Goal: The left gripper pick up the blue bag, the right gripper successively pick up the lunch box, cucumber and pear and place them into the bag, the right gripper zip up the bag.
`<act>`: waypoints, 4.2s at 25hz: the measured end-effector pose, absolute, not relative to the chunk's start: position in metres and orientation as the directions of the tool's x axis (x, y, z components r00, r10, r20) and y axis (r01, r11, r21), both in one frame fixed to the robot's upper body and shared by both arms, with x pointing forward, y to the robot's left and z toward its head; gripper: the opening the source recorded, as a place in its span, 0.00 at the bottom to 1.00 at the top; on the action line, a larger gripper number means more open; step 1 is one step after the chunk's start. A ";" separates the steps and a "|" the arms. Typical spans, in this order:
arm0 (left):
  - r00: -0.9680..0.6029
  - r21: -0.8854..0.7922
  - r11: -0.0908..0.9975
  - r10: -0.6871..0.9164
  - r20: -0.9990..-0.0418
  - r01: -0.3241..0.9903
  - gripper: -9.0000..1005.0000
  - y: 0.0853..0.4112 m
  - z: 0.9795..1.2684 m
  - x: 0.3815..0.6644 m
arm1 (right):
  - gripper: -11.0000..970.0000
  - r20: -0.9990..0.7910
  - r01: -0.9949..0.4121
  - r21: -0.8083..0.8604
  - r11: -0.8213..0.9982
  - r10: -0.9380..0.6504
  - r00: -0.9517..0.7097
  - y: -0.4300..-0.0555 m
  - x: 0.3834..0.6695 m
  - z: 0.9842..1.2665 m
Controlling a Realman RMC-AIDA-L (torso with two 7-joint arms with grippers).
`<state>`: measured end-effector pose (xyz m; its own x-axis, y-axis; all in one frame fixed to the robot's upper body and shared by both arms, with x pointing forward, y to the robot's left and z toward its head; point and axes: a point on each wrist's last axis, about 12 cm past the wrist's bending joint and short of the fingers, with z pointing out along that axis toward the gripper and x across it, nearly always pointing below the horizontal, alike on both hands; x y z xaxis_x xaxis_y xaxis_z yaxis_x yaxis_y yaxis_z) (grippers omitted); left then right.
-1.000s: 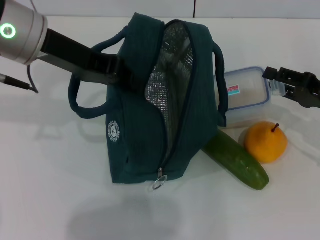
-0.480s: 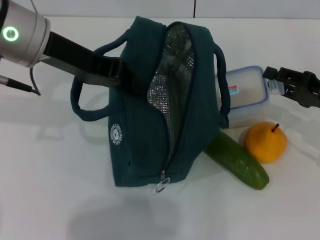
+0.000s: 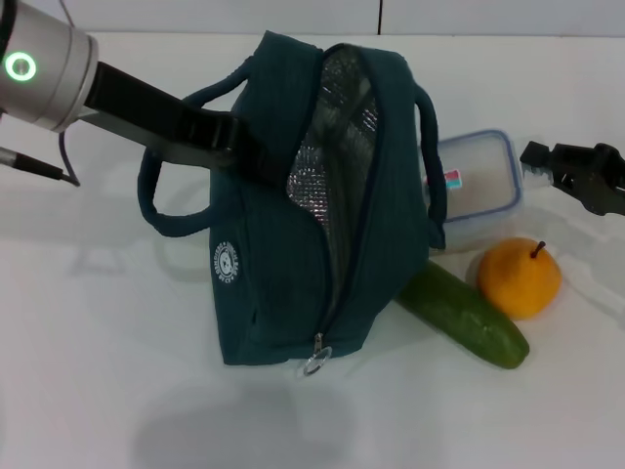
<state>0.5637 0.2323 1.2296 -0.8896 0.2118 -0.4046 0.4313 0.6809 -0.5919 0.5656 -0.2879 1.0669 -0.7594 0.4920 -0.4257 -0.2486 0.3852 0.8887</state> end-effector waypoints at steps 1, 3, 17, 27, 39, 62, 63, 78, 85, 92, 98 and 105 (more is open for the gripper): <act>-0.889 -0.591 0.681 0.213 -0.405 0.432 0.06 0.232 1.230 0.564 | 0.23 -0.426 -0.249 0.889 0.385 0.492 -0.759 -0.288 0.566 1.067; -0.889 -0.591 0.681 0.215 -0.405 0.434 0.06 0.232 1.230 0.564 | 0.20 -0.425 -0.248 0.889 0.384 0.492 -0.760 -0.287 0.565 1.067; -0.885 -0.588 0.678 0.218 -0.412 0.441 0.06 0.233 1.229 0.563 | 0.11 -0.401 -0.227 0.907 0.355 0.564 -0.722 -0.296 0.562 1.066; -0.885 -0.598 0.670 0.212 -0.414 0.440 0.06 0.233 1.228 0.562 | 0.11 -0.352 -0.206 0.933 0.296 0.626 -0.696 -0.301 0.555 1.065; -0.878 -0.601 0.660 0.208 -0.431 0.451 0.06 0.233 1.229 0.563 | 0.11 -0.289 -0.182 0.957 0.225 0.709 -0.643 -0.311 0.544 1.061; -0.883 -0.612 0.655 0.201 -0.425 0.444 0.06 0.234 1.227 0.561 | 0.11 -0.181 -0.299 0.954 0.005 0.805 -0.565 -0.317 0.530 1.079; -0.884 -0.613 0.655 0.201 -0.423 0.442 0.06 0.234 1.226 0.561 | 0.11 -0.179 -0.314 0.949 -0.008 0.807 -0.563 -0.316 0.530 1.081; -0.891 -0.626 0.648 0.202 -0.407 0.433 0.06 0.232 1.223 0.563 | 0.11 -0.163 -0.464 0.863 -0.199 0.760 -0.629 -0.282 0.548 1.117; -0.889 -0.623 0.650 0.203 -0.411 0.436 0.06 0.231 1.223 0.564 | 0.11 -0.161 -0.467 0.854 -0.231 0.735 -0.658 -0.264 0.562 1.127; -0.890 -0.624 0.649 0.202 -0.409 0.435 0.06 0.231 1.221 0.564 | 0.11 -0.156 -0.478 0.841 -0.254 0.732 -0.664 -0.258 0.567 1.132; -0.887 -0.626 0.641 0.216 -0.409 0.445 0.06 0.228 1.220 0.566 | 0.11 -0.182 -0.506 0.810 -0.296 0.693 -0.697 -0.240 0.578 1.148; -0.880 -0.628 0.626 0.236 -0.412 0.462 0.06 0.223 1.220 0.569 | 0.11 -0.216 -0.503 0.804 -0.316 0.633 -0.743 -0.214 0.591 1.161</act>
<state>0.5695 0.2231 1.2195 -0.8801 0.2362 -0.4119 0.4620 0.6262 -0.6280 0.5914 -0.2140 1.1609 -0.7435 0.6330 -0.2159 -0.5028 -0.3163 0.8045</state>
